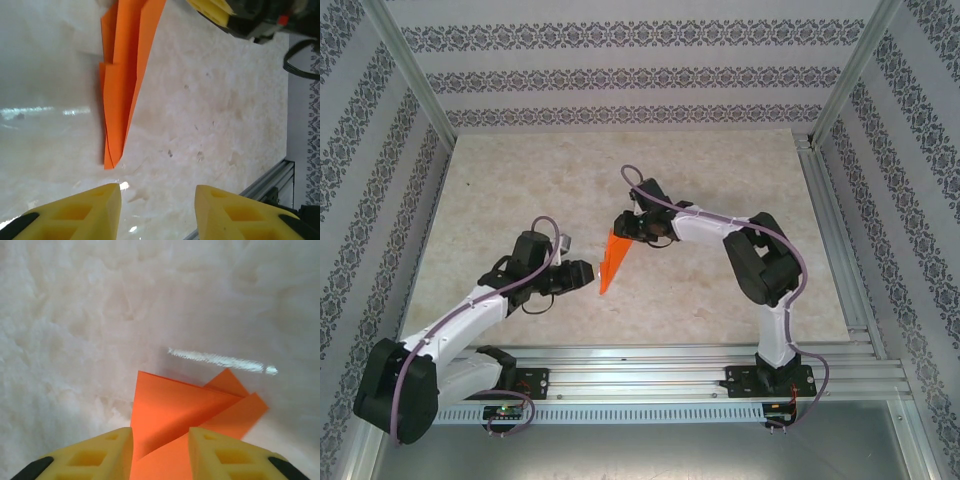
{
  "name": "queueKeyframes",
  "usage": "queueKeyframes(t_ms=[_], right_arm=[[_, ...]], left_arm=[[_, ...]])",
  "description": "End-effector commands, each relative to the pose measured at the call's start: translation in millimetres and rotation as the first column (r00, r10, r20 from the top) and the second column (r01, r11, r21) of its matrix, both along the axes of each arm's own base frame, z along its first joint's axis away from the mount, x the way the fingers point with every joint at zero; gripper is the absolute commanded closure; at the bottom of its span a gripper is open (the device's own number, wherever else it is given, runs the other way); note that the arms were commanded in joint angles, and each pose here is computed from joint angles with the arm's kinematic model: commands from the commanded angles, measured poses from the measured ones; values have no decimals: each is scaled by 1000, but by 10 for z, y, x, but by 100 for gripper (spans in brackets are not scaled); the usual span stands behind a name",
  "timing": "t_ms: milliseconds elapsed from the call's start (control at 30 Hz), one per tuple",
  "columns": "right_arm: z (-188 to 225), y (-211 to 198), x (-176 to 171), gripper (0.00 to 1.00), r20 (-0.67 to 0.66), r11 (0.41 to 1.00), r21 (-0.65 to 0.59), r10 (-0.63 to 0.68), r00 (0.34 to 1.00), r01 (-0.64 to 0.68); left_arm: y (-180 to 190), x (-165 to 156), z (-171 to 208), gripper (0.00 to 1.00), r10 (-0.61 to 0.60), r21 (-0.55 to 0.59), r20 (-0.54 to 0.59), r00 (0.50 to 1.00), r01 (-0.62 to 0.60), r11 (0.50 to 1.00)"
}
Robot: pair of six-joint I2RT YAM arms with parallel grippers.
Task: Fold a paper plane with a square sheet of paper (fold left side to right side)
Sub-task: Pick up the paper plane.
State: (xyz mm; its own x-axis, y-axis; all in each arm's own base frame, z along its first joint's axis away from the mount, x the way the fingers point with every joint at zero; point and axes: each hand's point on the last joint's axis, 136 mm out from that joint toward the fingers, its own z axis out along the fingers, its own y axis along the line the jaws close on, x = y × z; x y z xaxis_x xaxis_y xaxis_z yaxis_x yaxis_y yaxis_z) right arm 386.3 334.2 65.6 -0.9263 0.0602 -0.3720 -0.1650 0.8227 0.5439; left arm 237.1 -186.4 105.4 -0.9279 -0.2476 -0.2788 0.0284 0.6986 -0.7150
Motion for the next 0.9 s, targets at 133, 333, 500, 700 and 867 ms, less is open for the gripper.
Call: queueKeyframes(t_ms=[133, 333, 500, 700, 867], right_arm=[[321, -464, -114, 62, 103, 997, -71, -22, 994, 29], [211, -741, -270, 62, 90, 995, -96, -26, 996, 34], [115, -865, -352, 62, 67, 995, -92, -42, 997, 48], [69, -923, -399, 63, 54, 994, -87, -54, 997, 58], [29, -962, -413, 63, 46, 993, -94, -62, 997, 66]], left_arm=[[-4, 161, -311, 55, -13, 60, -81, 997, 18, 998], [-47, 436, -455, 54, -39, 131, -78, 996, 49, 990], [-151, 588, -603, 63, -54, 113, -97, 994, 65, 991], [-258, 692, -698, 68, -84, 81, -114, 990, 94, 992], [-320, 722, -702, 78, -100, 61, -108, 989, 107, 992]])
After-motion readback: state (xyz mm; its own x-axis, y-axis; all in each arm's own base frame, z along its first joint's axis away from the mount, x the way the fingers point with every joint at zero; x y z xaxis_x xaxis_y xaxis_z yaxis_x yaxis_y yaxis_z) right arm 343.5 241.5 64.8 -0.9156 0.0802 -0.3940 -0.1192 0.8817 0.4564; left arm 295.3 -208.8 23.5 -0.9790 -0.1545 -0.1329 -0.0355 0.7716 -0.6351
